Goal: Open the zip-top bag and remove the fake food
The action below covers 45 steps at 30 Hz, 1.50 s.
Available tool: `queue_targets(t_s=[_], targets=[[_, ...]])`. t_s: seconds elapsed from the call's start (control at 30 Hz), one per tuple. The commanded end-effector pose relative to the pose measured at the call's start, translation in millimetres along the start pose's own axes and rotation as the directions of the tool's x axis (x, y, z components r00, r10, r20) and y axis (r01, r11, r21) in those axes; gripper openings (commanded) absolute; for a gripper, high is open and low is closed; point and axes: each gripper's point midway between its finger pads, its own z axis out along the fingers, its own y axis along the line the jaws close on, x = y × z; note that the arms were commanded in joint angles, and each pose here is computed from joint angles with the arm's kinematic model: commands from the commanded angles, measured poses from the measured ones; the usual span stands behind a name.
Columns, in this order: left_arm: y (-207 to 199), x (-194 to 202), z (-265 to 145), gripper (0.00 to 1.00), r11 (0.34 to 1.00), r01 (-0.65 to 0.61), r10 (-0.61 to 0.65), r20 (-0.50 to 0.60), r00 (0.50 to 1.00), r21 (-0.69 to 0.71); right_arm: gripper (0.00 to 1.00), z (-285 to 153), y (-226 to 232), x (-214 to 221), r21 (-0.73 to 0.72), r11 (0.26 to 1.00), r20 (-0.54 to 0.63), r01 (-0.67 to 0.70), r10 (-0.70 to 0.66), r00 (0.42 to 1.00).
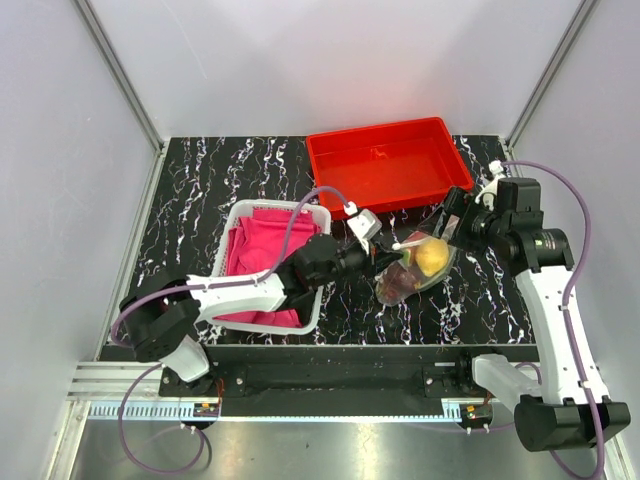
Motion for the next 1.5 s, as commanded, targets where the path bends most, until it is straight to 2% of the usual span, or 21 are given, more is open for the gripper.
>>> queue_targets(t_s=[0.0,0.17,0.23,0.37,0.4,0.43,0.47,0.5,0.57,0.6,0.67,0.7,0.83,1.27,1.47], targets=[[-5,-25,-7,0.0,0.991,0.095,-0.09,-0.055,0.994,0.097,0.93,-23,32,-9,-0.143,0.949,0.037,0.281,-0.278,0.96],[9,-28,-15,0.0,0.973,0.205,-0.189,-0.144,0.971,0.104,0.93,-28,68,-4,-0.297,0.877,0.058,0.378,-0.379,0.924],[12,-28,-19,0.0,0.965,0.233,-0.209,-0.184,0.96,0.117,0.91,-33,87,-2,-0.386,0.81,0.096,0.442,-0.442,0.892],[18,-24,-24,0.0,0.961,0.253,-0.223,-0.231,0.947,0.112,0.87,-29,106,-1,-0.463,0.683,0.204,0.565,-0.538,0.818],[20,-24,-25,0.0,0.959,0.258,-0.227,-0.232,0.946,0.114,0.87,-28,107,-1,-0.472,0.642,0.243,0.604,-0.564,0.789],[21,-24,-26,0.0,0.958,0.264,-0.232,-0.235,0.944,0.115,0.88,-31,114,-7,-0.462,0.574,0.338,0.676,-0.591,0.732],[21,-24,-26,0.0,0.954,0.276,-0.243,-0.238,0.94,0.118,0.89,-21,106,5,-0.475,0.539,0.339,0.696,-0.618,0.709],[22,-26,-26,0.0,0.952,0.279,-0.246,-0.23,0.942,0.123,0.88,-22,107,7,-0.466,0.443,0.4,0.765,-0.666,0.63],[20,-26,-27,0.0,0.947,0.295,-0.261,-0.229,0.938,0.13,0.87,-19,104,3,-0.429,0.432,0.422,0.794,-0.681,0.598],[17,-29,-27,0.0,0.944,0.296,-0.259,-0.224,0.939,0.148,0.8,-15,102,1,-0.409,0.419,0.427,0.81,-0.697,0.576],[15,-30,-27,0.0,0.939,0.309,-0.273,-0.22,0.937,0.153,0.73,-11,102,3,-0.43,0.401,0.421,0.809,-0.703,0.573],[15,-31,-27,0.0,0.938,0.309,-0.273,-0.214,0.938,0.157,0.63,-12,106,7,-0.461,0.369,0.43,0.807,-0.702,0.567],[13,-34,-26,0.0,0.931,0.325,-0.29,-0.204,0.935,0.165,0.54,-9,113,17,-0.542,0.333,0.42,0.772,-0.689,0.591],[3,-50,-28,0.0,0.916,0.348,-0.313,-0.188,0.931,0.201,0.57,10,106,41,-0.593,0.341,0.372,0.73,-0.688,0.623],[2,-48,-27,0.0,0.91,0.36,-0.321,-0.2,0.926,0.205,0.53,20,110,42,-0.635,0.335,0.343,0.696,-0.685,0.643]])
